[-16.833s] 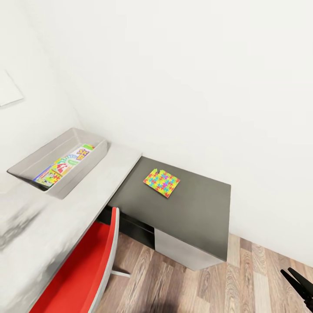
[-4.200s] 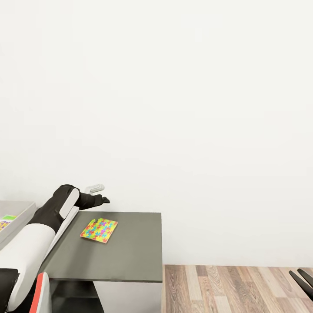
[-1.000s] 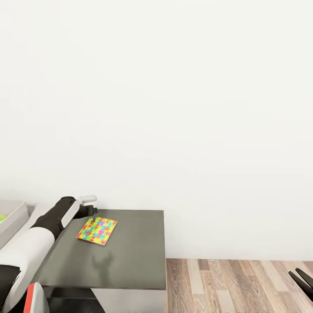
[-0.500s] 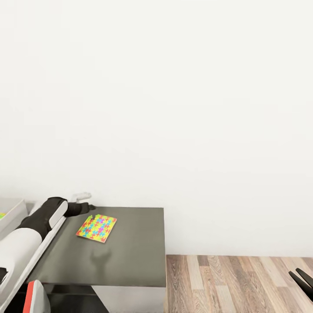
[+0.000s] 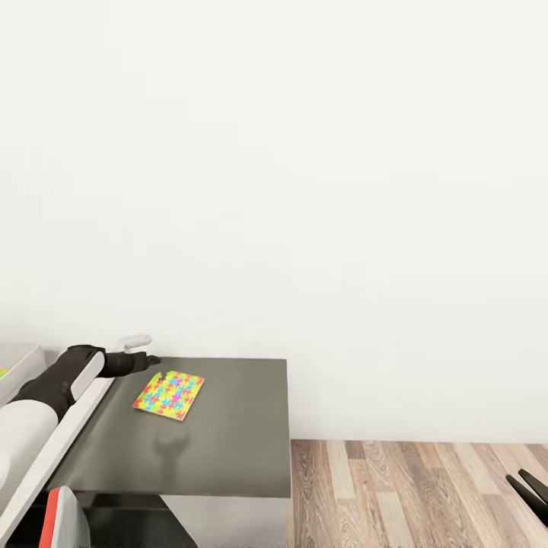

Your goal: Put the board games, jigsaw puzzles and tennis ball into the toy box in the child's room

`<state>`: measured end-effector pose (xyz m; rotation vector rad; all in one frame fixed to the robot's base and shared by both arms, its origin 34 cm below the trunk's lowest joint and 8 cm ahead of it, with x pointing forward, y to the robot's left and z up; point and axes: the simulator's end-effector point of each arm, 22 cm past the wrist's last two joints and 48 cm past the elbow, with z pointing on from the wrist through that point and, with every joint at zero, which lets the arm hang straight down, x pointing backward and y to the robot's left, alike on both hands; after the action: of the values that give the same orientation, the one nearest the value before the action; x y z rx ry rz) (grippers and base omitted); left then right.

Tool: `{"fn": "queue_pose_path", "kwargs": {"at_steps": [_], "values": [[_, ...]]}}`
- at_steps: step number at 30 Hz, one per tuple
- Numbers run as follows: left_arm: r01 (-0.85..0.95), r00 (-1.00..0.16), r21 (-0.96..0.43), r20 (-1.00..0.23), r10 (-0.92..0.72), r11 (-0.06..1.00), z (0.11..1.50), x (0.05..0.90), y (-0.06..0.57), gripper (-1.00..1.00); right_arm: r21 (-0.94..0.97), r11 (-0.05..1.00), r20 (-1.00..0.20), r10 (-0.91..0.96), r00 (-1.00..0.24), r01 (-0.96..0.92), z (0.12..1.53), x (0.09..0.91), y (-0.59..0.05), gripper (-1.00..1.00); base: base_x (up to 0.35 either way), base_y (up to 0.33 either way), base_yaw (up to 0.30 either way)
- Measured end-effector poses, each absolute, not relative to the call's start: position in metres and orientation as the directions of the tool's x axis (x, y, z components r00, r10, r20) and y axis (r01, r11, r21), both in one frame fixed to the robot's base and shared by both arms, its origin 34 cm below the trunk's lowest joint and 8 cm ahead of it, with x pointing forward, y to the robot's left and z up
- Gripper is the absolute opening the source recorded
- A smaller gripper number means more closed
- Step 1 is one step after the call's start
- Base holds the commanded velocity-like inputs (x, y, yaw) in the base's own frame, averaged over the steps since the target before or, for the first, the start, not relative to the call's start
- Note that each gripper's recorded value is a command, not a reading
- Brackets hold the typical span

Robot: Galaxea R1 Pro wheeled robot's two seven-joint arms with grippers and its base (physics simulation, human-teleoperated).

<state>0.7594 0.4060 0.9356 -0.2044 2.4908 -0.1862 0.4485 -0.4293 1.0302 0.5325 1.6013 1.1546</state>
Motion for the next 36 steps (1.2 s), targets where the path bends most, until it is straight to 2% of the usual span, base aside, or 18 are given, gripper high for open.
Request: {"fn": "queue_pose_path", "kwargs": {"at_steps": [8, 19, 36], "values": [[-0.093, -0.788, -0.178, -0.589, -0.181, 0.98, 0.93, 0.763, 0.405, 1.0, 0.878, 0.437, -0.478, 0.799, -0.364, -0.193, 1.026, 0.449, -0.429, 1.0, 0.009, 0.0, 0.0], [-0.087, -0.8, -0.166, -0.576, -0.168, 0.982, 0.917, 0.762, 0.403, 1.0, 0.882, 0.437, -0.471, 0.8, -0.372, -0.178, 1.02, 0.449, -0.429, 1.0, 0.161, 0.0, 0.0], [-0.086, -0.818, -0.149, -0.555, -0.155, 0.985, 0.899, 0.759, 0.404, 1.0, 0.886, 0.437, -0.461, 0.799, -0.385, -0.154, 1.01, 0.45, -0.429, 1.0, 0.011, 0.0, 0.0]]}}
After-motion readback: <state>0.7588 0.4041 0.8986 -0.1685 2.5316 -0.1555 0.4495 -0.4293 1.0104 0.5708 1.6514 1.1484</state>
